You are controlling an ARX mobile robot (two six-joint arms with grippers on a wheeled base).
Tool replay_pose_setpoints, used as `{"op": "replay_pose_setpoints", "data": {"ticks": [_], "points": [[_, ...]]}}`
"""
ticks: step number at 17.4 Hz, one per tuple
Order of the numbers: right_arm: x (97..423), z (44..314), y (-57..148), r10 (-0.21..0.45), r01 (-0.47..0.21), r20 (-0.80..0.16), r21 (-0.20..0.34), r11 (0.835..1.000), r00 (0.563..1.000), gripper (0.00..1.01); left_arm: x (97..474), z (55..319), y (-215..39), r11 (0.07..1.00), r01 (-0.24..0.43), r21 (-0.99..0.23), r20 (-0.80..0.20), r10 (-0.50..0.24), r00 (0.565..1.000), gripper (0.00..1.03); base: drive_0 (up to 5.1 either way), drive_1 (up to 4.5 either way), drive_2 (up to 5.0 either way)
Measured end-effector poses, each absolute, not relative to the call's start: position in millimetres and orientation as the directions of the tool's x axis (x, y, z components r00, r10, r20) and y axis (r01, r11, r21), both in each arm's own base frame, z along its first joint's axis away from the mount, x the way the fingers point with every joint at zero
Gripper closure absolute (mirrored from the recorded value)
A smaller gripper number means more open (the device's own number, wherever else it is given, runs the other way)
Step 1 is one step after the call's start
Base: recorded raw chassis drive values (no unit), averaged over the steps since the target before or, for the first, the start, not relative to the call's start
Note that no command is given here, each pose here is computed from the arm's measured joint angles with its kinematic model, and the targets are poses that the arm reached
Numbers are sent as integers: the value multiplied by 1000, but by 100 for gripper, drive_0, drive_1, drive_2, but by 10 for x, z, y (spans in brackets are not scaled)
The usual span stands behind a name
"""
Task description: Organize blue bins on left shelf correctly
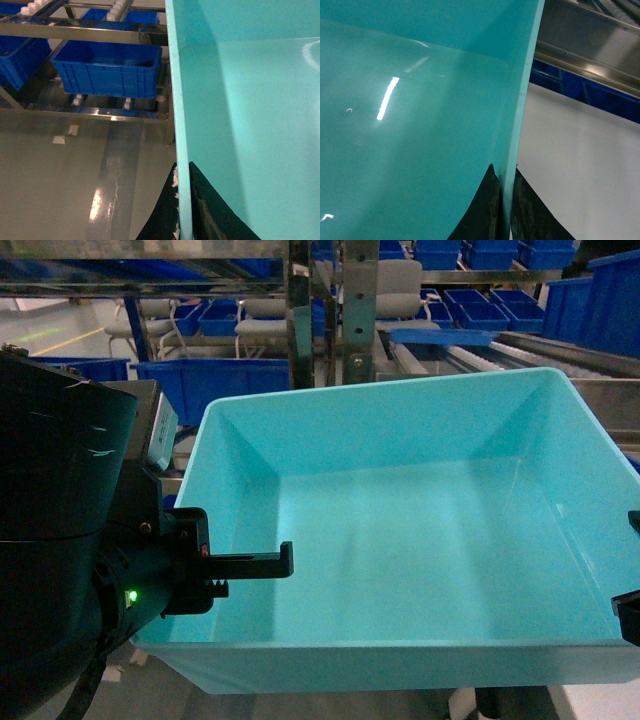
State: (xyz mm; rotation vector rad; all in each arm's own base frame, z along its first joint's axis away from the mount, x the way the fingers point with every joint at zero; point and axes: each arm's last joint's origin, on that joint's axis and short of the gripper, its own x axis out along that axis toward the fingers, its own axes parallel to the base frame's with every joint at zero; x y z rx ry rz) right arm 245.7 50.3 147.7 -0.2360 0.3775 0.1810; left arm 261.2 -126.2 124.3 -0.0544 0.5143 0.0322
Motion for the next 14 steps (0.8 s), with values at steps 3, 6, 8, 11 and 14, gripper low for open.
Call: {"op": "replay_pose_setpoints", "data": {"ticks": [3, 6, 8, 11, 14], "points": [[2458, 1477, 502, 130, -217, -384, -194, 957, 914, 98, 2612, 1243, -1264, 998, -42, -45, -493, 14, 870, 101, -453, 405, 53], [2458, 1478, 502, 130, -217, -384, -194, 957, 914, 98, 2611, 1242, -1263, 998, -44, -43, -493, 17, 870, 101, -463, 395, 43], [2458, 1477, 502, 130, -217, -384, -194, 957, 914, 98, 2612, 1243, -1264, 998, -43, -45, -492, 15, 870, 101, -456, 402, 50], [2458, 1480, 502, 130, -217, -382, -194, 957, 915, 98, 2612, 1244, -1263, 998, -44, -44, -491, 16, 871, 101, -447, 412, 59], [2459, 1480, 502, 130, -217, -382, -194, 957, 915, 98, 2612, 1244, -1263, 998, -44, -45, -491, 16, 871, 101, -445, 414, 54]]}}
